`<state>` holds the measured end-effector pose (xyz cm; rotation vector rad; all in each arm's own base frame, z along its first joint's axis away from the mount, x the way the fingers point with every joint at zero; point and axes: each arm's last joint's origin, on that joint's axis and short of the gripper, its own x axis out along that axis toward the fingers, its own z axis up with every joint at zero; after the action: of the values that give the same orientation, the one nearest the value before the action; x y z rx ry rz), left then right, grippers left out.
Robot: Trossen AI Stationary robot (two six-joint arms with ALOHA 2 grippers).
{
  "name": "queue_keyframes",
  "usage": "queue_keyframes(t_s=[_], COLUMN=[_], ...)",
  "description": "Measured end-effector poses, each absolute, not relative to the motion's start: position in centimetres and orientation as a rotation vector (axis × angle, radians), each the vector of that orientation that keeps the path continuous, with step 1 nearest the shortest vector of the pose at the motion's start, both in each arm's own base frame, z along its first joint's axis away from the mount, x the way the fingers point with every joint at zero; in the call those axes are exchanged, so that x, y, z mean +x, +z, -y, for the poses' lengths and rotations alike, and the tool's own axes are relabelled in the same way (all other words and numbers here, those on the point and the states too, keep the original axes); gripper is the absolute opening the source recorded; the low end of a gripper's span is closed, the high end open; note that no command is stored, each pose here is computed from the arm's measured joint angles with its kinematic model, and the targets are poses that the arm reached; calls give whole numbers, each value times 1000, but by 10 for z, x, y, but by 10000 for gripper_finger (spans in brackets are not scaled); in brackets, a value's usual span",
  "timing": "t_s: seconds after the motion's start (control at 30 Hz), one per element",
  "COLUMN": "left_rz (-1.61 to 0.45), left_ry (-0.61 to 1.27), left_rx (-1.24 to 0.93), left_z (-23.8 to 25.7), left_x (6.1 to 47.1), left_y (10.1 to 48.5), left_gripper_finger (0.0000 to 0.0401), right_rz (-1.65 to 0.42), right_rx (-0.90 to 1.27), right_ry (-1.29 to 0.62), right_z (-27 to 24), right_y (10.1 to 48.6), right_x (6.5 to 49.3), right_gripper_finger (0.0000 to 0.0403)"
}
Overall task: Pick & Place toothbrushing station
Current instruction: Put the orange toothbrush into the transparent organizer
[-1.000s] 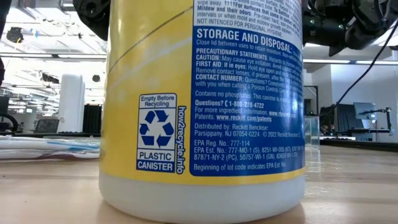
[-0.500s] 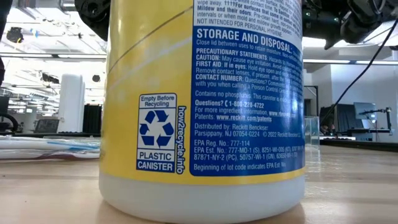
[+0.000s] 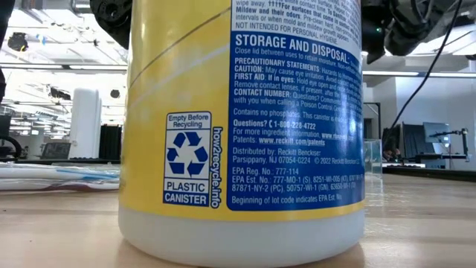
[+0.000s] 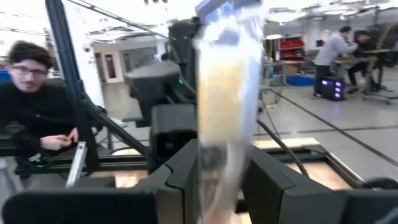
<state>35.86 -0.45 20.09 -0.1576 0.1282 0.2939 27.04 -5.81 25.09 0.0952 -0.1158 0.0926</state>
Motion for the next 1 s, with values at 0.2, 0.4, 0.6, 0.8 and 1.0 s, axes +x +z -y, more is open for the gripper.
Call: queue_keyframes(t_s=[0.2, 0.4, 0.6, 0.8, 1.0], left_rz=[-137, -137, -137, -137, -139], left_ry=[287, 287, 291, 291, 291], left_rx=[-137, -137, -137, -137, -137], left_z=[6, 6, 6, 6, 6], left_x=[358, 358, 358, 358, 358], left_y=[200, 200, 200, 200, 200], left_gripper_finger=[8, 8, 8, 10, 10], right_rz=[112, 58, 51, 49, 51], right_rx=[95, 89, 87, 89, 96], right_ry=[106, 102, 101, 101, 104], right_z=[56, 54, 54, 54, 53], right_y=[259, 261, 263, 263, 263], right_x=[264, 257, 254, 255, 254], right_gripper_finger=[98, 98, 98, 97, 76])
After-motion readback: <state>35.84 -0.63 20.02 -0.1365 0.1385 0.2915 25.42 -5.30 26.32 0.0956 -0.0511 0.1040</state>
